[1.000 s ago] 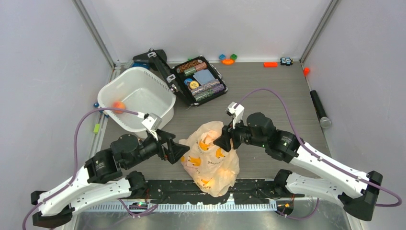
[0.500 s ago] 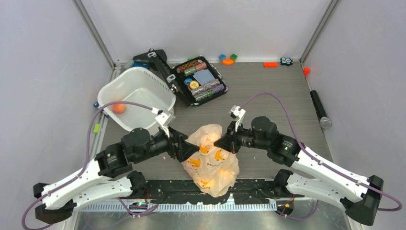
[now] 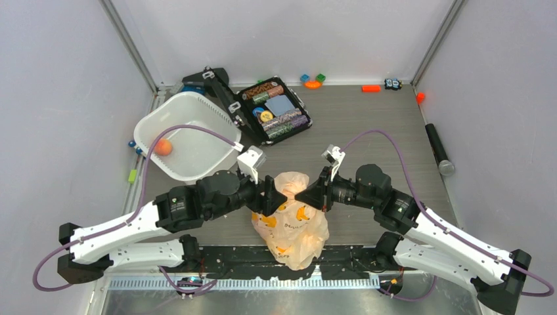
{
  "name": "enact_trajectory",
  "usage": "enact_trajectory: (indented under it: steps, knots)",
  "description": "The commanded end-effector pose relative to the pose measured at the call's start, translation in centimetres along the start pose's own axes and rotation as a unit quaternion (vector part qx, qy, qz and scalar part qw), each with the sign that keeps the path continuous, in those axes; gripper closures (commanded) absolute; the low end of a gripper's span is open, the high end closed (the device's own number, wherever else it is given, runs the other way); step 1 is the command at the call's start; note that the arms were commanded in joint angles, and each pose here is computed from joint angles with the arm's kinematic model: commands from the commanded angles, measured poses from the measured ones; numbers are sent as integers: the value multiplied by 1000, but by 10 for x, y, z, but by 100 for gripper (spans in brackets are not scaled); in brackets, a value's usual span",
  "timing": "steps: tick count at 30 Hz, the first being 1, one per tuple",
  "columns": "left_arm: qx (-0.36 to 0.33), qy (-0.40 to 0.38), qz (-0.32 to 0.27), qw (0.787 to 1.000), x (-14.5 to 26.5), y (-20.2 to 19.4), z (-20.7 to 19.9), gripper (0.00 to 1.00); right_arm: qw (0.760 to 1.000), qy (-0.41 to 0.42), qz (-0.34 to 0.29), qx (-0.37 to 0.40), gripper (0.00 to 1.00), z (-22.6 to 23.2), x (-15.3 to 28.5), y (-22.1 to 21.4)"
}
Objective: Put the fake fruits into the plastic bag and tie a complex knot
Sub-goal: Tie the plastic bag at the center of the board.
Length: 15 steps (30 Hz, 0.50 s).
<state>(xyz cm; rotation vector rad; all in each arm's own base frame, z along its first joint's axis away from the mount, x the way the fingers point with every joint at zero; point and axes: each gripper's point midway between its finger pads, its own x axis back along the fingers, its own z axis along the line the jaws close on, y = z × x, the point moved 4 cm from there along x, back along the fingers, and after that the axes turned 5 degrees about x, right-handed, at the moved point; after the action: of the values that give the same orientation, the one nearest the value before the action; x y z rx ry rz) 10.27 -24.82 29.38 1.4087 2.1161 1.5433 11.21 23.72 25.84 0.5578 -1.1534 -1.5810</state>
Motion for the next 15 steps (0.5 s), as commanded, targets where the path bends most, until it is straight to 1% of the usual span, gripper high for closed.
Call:
enact_trajectory:
  steps: [1,4,8,12,13,15]
  knots:
    - [29,-21,-46,998,8,6,-1,38,999,21,-45,3,95,9,3,18]
    - [51,-43,-75,995,12,2,3,44,998,30,-51,-3,95,12,4,17]
    - [62,-60,-85,993,15,-4,5,54,997,46,-59,-9,95,17,7,19]
    - [62,-78,-82,992,13,-8,2,56,995,72,-61,-12,95,24,6,19]
    - [61,-78,-81,992,12,-9,1,58,995,77,-62,-12,95,25,5,20]
    - [57,-76,-79,992,12,-9,2,72,994,90,-58,-11,95,27,5,18]
